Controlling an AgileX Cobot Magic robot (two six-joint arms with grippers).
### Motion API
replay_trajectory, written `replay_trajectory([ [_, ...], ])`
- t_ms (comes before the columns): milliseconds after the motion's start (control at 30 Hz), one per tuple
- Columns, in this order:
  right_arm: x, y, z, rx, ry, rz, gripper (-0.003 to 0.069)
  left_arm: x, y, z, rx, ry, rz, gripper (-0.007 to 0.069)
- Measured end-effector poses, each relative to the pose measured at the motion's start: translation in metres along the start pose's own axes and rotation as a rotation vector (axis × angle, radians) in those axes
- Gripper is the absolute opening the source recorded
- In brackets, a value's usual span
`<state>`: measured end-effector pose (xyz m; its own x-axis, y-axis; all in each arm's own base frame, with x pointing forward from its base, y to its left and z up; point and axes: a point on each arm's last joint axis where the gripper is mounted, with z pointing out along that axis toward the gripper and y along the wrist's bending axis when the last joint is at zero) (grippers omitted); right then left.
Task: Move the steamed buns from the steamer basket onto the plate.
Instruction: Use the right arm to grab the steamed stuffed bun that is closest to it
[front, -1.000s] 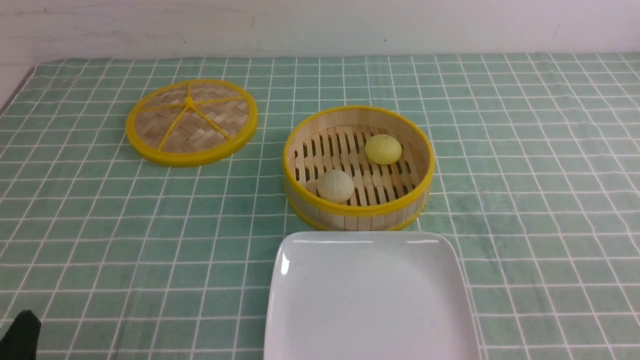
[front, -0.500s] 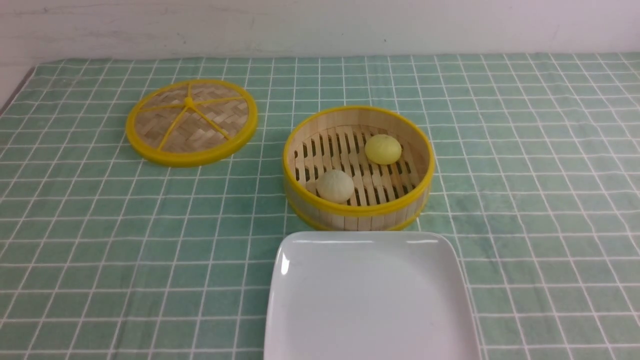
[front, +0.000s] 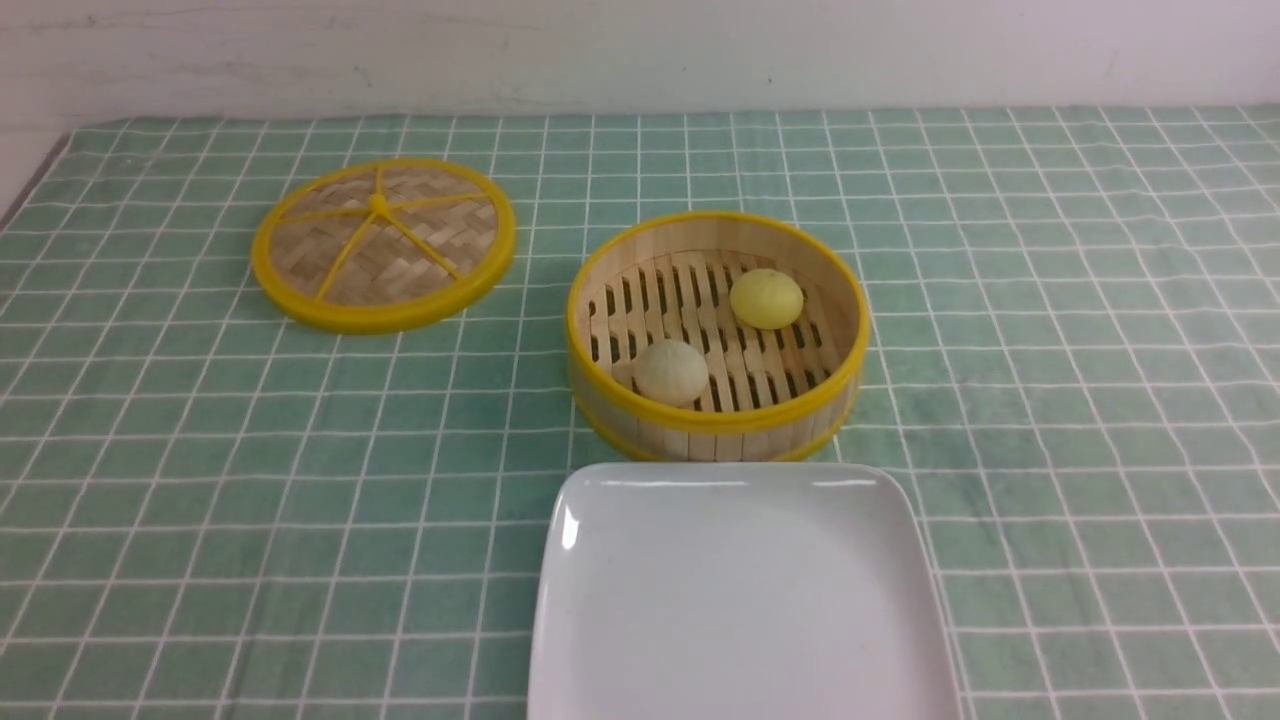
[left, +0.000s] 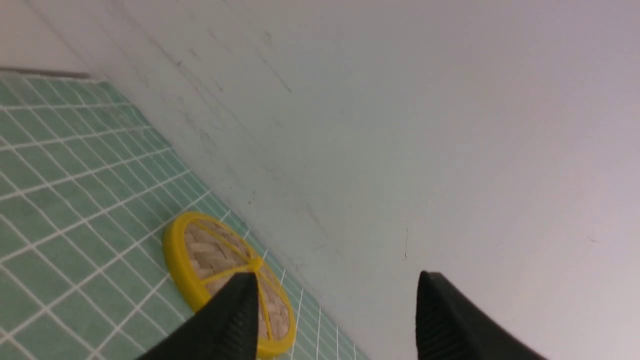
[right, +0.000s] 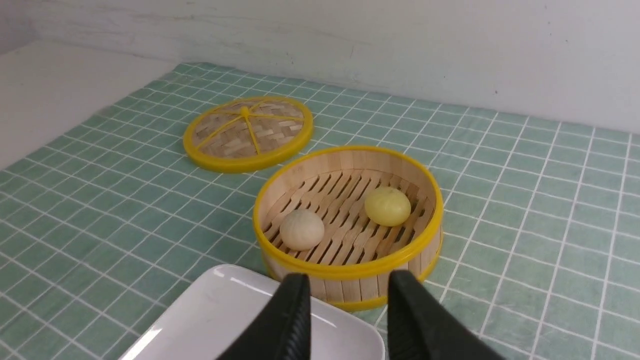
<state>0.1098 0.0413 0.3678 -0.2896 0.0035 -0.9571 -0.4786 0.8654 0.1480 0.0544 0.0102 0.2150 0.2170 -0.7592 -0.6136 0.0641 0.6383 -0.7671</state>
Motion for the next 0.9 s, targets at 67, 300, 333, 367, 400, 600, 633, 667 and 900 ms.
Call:
replay_trajectory([
  [67,-0.001,-0.007,0.01,-0.003,0.032,0.007,0.024,0.003,0.001,0.0,-0.007,0.031,-0.008,0.0438],
  [300,0.007,-0.026,0.039,-0.045,0.143,0.005,0.024,0.006,0.001,0.0,-0.015,0.07,-0.015,0.0438],
  [333,0.008,-0.027,0.042,-0.057,0.156,0.015,0.024,0.006,0.001,0.0,-0.016,0.072,-0.015,0.0438],
  [367,0.008,-0.028,0.044,-0.069,0.161,0.02,0.024,0.006,0.001,0.0,-0.016,0.072,-0.015,0.0438],
  [400,0.008,-0.028,0.044,-0.072,0.162,0.022,0.024,0.006,0.001,0.0,-0.016,0.072,-0.015,0.0438],
  [600,0.009,-0.025,0.046,-0.12,0.171,-0.014,0.024,0.009,0.0,-0.001,-0.018,0.117,0.017,0.0438],
  [633,0.01,-0.025,0.046,-0.126,0.173,-0.013,0.024,0.009,-0.003,-0.001,-0.013,0.144,0.042,0.0437],
  [667,0.01,-0.025,0.046,-0.128,0.174,-0.012,0.024,0.007,-0.008,-0.001,-0.001,0.16,0.066,0.0432],
  [900,-0.003,-0.025,0.048,-0.147,0.169,-0.029,0.024,-0.017,-0.055,-0.004,0.097,0.254,0.228,0.0373],
])
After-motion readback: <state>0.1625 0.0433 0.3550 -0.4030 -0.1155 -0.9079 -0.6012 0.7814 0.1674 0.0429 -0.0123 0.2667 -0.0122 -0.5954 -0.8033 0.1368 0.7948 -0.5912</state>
